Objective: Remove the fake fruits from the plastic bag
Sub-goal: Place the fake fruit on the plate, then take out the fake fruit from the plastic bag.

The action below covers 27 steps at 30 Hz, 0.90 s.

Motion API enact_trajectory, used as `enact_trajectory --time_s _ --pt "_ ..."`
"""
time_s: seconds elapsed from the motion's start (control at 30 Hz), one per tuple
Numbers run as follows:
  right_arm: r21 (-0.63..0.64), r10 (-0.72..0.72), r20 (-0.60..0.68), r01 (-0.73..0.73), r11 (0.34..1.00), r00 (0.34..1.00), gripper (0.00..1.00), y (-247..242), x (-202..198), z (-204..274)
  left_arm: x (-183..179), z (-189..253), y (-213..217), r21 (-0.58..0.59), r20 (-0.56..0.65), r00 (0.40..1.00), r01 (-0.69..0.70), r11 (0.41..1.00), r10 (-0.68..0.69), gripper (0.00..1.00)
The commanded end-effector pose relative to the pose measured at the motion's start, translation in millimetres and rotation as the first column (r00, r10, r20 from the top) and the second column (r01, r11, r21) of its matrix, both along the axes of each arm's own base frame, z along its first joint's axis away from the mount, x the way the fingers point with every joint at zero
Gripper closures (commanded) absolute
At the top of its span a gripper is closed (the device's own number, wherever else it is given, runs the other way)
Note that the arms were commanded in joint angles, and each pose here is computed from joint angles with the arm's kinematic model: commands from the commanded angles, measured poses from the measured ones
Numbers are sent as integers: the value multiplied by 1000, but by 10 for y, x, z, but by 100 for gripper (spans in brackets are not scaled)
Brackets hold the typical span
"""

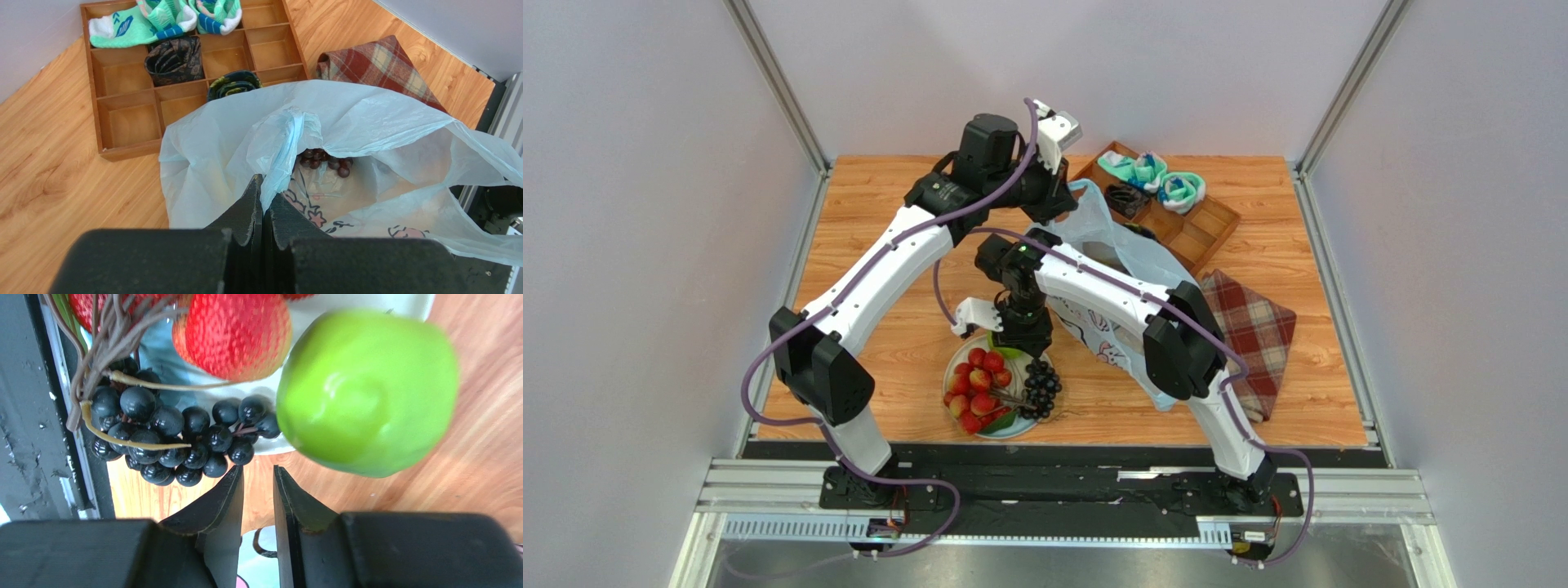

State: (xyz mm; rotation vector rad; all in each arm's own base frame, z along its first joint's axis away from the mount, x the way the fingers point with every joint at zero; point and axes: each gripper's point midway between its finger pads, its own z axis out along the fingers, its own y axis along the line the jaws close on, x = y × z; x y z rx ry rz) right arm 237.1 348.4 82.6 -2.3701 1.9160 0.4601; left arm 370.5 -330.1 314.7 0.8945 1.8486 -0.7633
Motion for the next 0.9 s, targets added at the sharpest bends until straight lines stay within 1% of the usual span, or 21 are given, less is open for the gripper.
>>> enact_trajectory --time_s 0.0,0.1,0.17,0.23,0.27,0.37,0.47,0.53,0.57,0.63,0.67,0.7,0.73,0.77,0.8,0.83,0.87 --pt "-92 11 -59 -17 996 998 69 -256 -215 214 -40 365 15 -64 62 998 8 998 -4 100" --pt "-45 6 -28 -7 999 1000 62 -295 -257 473 -50 421 -5 -82 62 998 14 997 -9 100" --pt "-23 0 -24 0 1000 1000 60 -370 -336 651 -51 441 -7 -85 65 998 16 996 -10 100" --pt "-48 -9 -41 7 999 999 61 -533 -413 642 -49 464 12 -78 80 997 14 997 -8 100" --pt "-42 -12 -28 11 999 1000 62 -614 -433 708 -51 475 24 -75 84 996 11 997 -4 100" --pt "-77 -35 -15 34 996 999 64 -922 -464 665 -72 463 63 -58 89 996 7 998 -2 100" --pt "-75 -105 -24 103 992 994 64 -1126 -434 593 -87 444 124 -24 123 992 13 1000 -10 100" --pt "-18 -145 -19 145 989 989 64 -1170 -423 741 -74 438 151 -5 141 990 6 1000 -5 100" --pt "13 -160 -16 160 987 987 60 -1164 -426 813 -72 451 160 -2 146 989 3 1000 -3 100" --pt "121 -162 16 159 980 987 57 -1143 -478 1101 -36 450 171 -2 143 990 -19 1000 19 100" --pt "169 -161 38 153 974 986 53 -1120 -481 1237 -38 439 169 -8 131 991 -25 1000 26 100" --pt "239 -167 81 144 960 983 51 -1140 -518 1459 -67 426 151 -22 108 994 -20 1000 22 100" --pt "286 -180 124 139 948 976 50 -1112 -470 1576 -91 418 151 -29 94 995 -20 999 23 100" --pt "324 -199 162 139 936 966 47 -1118 -446 1705 -103 361 154 -29 78 997 -24 999 27 100" --pt "358 -246 214 159 920 945 46 -1143 -373 1877 -130 333 149 -47 38 998 -38 998 40 100" --pt "390 -264 255 151 908 930 45 -1182 -366 2021 -160 333 156 -56 25 999 -38 998 40 100" --pt "398 -279 279 154 904 919 45 -1230 -331 2084 -189 292 147 -60 9 999 -35 998 35 100"
